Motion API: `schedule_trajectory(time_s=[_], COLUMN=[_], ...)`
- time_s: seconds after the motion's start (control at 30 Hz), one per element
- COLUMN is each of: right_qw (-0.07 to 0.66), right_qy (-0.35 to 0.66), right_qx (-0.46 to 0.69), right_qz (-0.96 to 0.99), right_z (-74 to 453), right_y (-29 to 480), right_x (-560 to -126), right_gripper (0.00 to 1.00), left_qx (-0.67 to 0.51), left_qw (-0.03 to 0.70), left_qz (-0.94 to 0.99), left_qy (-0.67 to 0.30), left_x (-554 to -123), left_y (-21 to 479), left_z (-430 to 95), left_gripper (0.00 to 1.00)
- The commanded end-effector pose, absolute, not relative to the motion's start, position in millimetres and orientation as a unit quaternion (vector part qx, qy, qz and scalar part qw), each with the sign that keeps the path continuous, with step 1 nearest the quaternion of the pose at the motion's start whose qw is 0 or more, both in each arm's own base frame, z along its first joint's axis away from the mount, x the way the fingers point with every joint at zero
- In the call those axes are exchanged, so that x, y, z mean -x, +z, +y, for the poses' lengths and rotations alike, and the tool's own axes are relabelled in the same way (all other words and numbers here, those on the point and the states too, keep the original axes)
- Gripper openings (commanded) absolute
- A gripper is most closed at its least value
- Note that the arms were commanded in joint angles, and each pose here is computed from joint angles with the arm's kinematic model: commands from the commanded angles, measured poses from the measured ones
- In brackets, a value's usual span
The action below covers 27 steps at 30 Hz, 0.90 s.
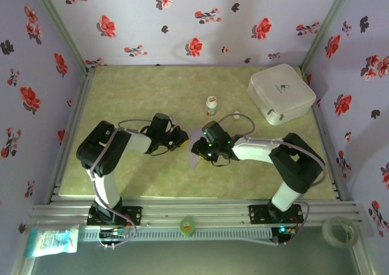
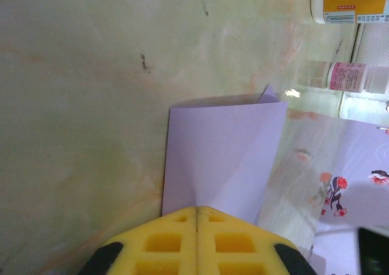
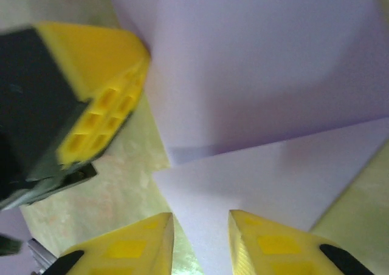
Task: Fold a paper plane with a square sheet of paper (pick it up from the middle)
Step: Rotate the paper at the center of the table, then fold the wing for the fifth time at the center of the table.
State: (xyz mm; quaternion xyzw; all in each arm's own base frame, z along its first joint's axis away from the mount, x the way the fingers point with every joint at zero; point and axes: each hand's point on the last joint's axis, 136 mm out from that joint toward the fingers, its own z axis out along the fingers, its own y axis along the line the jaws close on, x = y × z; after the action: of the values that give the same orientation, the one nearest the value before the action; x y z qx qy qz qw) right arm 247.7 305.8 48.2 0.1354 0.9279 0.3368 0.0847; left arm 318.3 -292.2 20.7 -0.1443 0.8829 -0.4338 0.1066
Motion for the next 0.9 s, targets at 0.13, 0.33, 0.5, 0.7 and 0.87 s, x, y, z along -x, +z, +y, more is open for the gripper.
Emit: schedule_trajectory(time_s=[0.13,0.33,0.5,0.7,0.87], right_qw=[0.100,0.076,0.074,0.061,0.070], right_qy=[0.321,0.347,0.350,0.356,0.378], right_qx=[-0.200,-0.210,-0.212,-0.211,-0.202], right_qz=[0.920,0.911,0.909,0.908,0.901], right_z=[247.5,254.0,256.7,262.4,269.1], right_y=[49.3,40.7,33.1,27.5,33.1], right_x=[-270.3,-278.8,-281.5,-282.3,-287.1], right_gripper=[0.35,0.36,0.36,0.35,0.35], left_qx=[0.151,0.134,0.130,0.128,0.123], left_qw=[0.073,0.074,0.075,0.073,0.073], left_qz=[0.910,0.915,0.915,0.916,0.916], left_qy=[-0.378,-0.373,-0.373,-0.373,-0.375], left_x=[-297.0,-299.9,-300.3,-299.8,-301.0], left_y=[-15.0,-10.2,-9.2,-9.9,-8.1], left_z=[-277.5,-279.8,-280.0,-279.9,-281.2], left_gripper=[0.06,0.05,0.05,0.05,0.06])
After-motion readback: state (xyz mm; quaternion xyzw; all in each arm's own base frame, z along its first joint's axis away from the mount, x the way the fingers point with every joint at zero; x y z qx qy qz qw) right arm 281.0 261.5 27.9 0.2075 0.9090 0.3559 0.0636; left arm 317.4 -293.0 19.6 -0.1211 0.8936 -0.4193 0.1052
